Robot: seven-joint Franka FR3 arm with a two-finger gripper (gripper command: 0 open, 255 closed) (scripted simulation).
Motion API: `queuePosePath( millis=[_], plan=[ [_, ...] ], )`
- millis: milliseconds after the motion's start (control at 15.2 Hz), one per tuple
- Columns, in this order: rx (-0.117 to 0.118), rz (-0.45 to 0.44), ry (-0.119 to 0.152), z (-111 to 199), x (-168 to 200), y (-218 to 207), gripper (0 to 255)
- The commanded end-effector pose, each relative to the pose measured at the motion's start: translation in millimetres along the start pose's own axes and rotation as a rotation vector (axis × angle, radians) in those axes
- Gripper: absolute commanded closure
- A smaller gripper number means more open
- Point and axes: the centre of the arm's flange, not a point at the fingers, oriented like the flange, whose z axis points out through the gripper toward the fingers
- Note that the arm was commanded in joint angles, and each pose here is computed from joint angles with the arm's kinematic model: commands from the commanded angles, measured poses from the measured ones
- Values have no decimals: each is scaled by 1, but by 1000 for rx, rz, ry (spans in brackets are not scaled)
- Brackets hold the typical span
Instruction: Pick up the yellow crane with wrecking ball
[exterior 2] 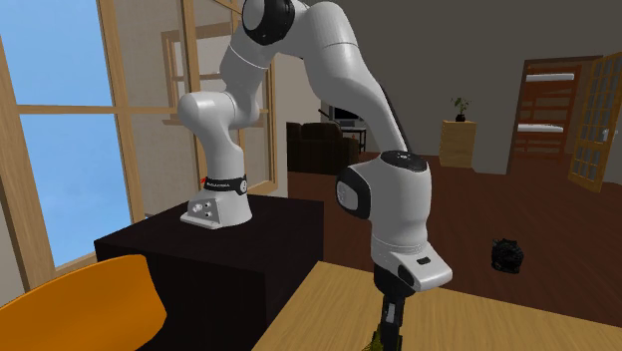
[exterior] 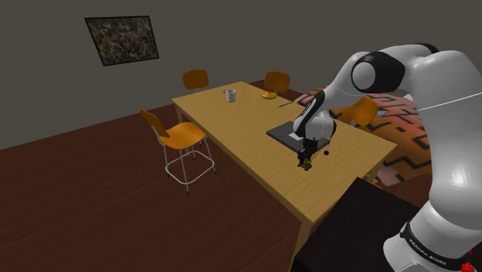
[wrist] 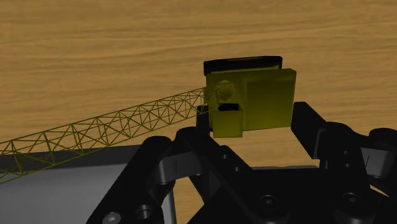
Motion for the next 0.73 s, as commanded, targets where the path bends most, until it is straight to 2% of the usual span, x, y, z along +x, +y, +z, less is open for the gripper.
queuePosePath(
  millis=[0, 528, 660],
  plan=[
    [0, 0, 0, 1, 0, 0, 255],
    [0, 0, 0, 1, 0, 1, 255],
    [0, 0, 0, -10, 0, 0, 255]
  ],
)
